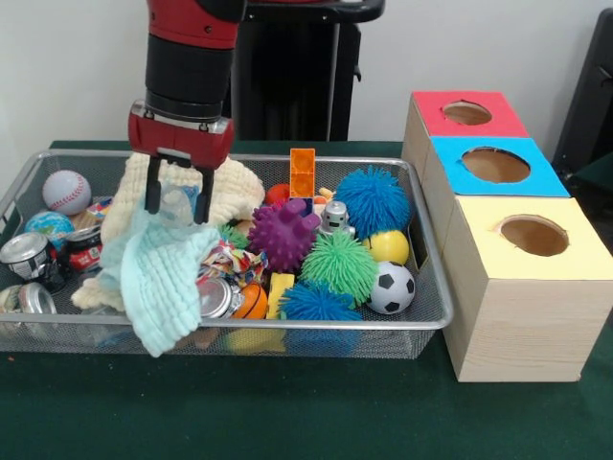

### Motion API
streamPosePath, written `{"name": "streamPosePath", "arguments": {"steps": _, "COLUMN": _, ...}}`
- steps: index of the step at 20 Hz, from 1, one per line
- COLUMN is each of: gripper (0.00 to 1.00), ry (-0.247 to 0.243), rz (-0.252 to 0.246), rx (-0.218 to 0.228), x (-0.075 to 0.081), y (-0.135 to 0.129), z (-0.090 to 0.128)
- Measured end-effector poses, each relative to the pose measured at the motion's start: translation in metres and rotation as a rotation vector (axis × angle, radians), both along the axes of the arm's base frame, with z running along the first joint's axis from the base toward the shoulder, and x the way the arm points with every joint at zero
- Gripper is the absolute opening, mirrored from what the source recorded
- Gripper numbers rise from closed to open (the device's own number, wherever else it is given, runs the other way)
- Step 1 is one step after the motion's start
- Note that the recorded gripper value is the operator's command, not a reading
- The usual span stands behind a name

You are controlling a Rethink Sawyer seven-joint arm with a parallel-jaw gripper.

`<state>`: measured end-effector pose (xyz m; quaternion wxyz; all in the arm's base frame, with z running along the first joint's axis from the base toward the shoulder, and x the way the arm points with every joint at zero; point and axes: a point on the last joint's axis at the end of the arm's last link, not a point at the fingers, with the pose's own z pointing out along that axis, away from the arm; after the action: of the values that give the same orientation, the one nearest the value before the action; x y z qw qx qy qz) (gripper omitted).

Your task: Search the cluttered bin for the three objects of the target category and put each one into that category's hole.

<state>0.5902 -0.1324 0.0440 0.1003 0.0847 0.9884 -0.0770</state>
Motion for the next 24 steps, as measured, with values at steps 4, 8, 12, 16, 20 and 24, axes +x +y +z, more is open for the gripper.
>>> {"name": "streamPosePath", "arguments": {"steps": 4, "gripper": 1.00, "ry": 0.039, "rz": -0.029, "rx": 0.033, "x": 0.000, "y": -0.003, "z": 0.000}}
{"name": "streamPosePath", "arguments": {"steps": 8, "gripper": 1.00, "ry": 0.046, "rz": -0.054, "rx": 0.048, "x": 0.002, "y": -0.011, "z": -0.001}}
{"name": "streamPosePath", "arguments": {"steps": 12, "gripper": 1.00, "ry": 0.048, "rz": -0.048, "rx": 0.027, "x": 0.003, "y": -0.011, "z": 0.000}}
{"name": "streamPosePath", "arguments": {"steps": 16, "gripper": 1.00, "ry": 0.055, "rz": -0.029, "rx": -0.016, "x": 0.003, "y": -0.003, "z": 0.006}}
{"name": "streamPosePath", "arguments": {"steps": 20, "gripper": 1.00, "ry": 0.055, "rz": -0.031, "rx": -0.023, "x": 0.005, "y": 0.005, "z": 0.009}}
{"name": "streamPosePath", "arguments": {"steps": 24, "gripper": 1.00, "ry": 0.048, "rz": -0.061, "rx": -0.009, "x": 0.010, "y": 0.009, "z": 0.009}}
